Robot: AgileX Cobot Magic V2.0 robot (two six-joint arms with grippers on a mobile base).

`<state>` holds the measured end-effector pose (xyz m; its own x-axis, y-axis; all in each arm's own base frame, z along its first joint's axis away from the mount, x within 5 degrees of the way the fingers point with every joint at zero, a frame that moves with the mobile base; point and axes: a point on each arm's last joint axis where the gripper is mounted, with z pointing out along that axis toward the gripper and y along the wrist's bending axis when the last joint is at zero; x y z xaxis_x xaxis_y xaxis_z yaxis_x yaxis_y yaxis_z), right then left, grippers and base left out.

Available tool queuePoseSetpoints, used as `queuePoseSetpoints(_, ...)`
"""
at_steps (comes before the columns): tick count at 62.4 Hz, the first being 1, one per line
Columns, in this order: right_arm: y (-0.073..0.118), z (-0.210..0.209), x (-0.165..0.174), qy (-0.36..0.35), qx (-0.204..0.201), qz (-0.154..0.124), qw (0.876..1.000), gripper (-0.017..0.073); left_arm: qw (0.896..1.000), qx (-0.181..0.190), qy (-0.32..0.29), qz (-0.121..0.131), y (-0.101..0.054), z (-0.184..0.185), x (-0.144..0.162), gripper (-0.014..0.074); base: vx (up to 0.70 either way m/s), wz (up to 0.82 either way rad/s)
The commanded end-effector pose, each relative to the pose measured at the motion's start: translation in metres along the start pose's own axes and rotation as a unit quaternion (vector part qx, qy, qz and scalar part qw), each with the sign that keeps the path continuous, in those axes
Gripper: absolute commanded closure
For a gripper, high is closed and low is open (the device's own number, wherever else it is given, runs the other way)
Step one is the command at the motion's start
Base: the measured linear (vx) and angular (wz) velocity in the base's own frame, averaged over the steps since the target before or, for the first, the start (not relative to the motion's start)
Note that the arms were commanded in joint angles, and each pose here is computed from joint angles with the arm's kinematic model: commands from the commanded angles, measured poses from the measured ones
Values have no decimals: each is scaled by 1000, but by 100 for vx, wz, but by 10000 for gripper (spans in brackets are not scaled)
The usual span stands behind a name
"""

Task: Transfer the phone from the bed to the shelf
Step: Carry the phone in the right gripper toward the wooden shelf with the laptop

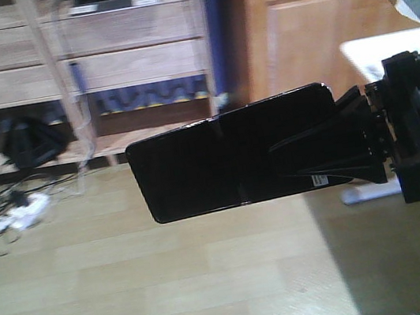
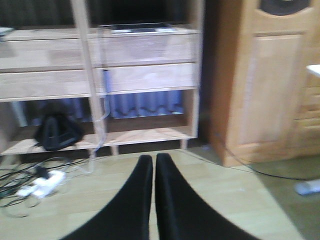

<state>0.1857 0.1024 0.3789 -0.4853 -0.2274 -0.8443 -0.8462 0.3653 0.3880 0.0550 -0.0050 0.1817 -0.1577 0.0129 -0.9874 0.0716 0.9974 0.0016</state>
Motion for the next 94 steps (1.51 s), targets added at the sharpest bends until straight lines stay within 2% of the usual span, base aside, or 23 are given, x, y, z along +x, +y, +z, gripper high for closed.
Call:
queuePoseSetpoints(1, 18, -7, -11, -34, -45, -12, 998, 564, 999, -4, -38, -7, 1, -1, -6, 593, 20, 58)
queuePoseSetpoints(39, 18, -7, -11, -34, -45, -12, 998, 564, 999, -4, -38, -7, 1, -1, -6, 593, 22, 45)
queuePoseSetpoints(94, 18, -7, -11, -34, -45, -12, 998, 564, 999, -4, -38, -7, 1, -1, -6, 593, 30, 10)
